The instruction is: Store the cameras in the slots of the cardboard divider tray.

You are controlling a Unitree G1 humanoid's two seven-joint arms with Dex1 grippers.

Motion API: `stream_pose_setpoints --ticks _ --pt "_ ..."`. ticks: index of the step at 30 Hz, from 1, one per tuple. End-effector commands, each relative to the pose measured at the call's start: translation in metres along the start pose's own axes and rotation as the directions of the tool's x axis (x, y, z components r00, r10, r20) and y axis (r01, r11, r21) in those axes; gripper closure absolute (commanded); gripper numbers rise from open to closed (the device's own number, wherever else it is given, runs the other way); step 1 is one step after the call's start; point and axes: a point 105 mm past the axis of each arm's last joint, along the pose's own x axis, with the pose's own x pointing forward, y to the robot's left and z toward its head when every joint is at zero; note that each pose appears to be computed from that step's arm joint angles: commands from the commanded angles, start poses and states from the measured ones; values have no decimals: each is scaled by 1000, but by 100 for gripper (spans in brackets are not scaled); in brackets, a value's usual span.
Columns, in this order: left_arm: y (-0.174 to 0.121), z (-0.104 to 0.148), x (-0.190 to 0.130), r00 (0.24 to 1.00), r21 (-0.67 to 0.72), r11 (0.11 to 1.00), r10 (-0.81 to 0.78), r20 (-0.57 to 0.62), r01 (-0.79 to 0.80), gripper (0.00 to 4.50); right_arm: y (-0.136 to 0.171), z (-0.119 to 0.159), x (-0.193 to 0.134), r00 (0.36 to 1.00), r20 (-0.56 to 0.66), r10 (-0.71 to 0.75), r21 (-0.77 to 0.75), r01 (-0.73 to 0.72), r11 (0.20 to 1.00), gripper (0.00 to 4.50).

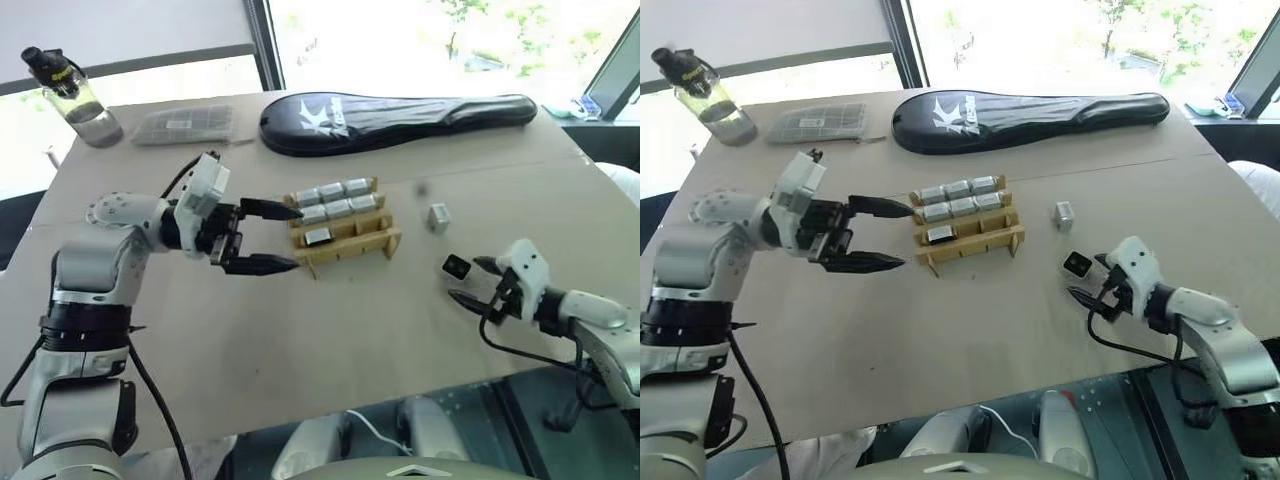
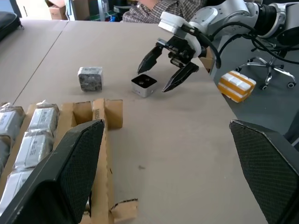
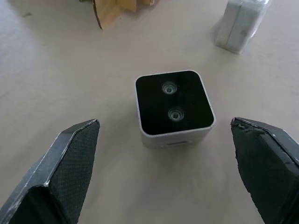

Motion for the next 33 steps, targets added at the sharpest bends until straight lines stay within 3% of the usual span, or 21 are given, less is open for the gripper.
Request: stream_pose_setpoints --ticks 1,2,5,9,14,17,20,23,26,28,33 --pt "-8 11 -8 1000 50 999 7 7 -8 5 -3 7 4 999 31 35 -33 -34 999 0" --pt "-9 11 -9 1000 49 999 12 7 -12 5 -3 7 5 999 32 42 -34 -41 999 0" --pt "-15 7 -15 1000 30 1000 10 -19 -9 0 -4 9 7 997 48 58 -45 -56 997 80" --pt "-21 1 -20 999 3 1000 3 -49 -3 0 -4 10 7 996 58 70 -52 -68 996 258" --pt "-20 -1 -20 999 -4 1000 11 -45 -11 0 -4 19 7 992 100 78 -80 -70 994 261" --pt "-14 0 -17 1000 -16 1000 21 -12 -21 0 1 44 10 983 154 97 -216 -62 974 261" --pt "-6 12 -2 988 -88 996 40 149 -27 0 20 76 17 971 174 166 -490 -61 869 261" --pt "-1 11 12 981 -132 991 32 191 -6 0 32 105 28 955 233 185 -695 30 718 261" --pt "3 13 25 978 -151 988 16 208 16 0 50 128 41 937 255 239 -885 126 449 261" --pt "5 17 30 975 -164 986 0 223 38 0 66 138 47 919 255 301 -938 160 307 261" --pt "11 25 39 970 -215 973 -30 243 84 0 97 163 63 865 301 400 -952 253 170 261"
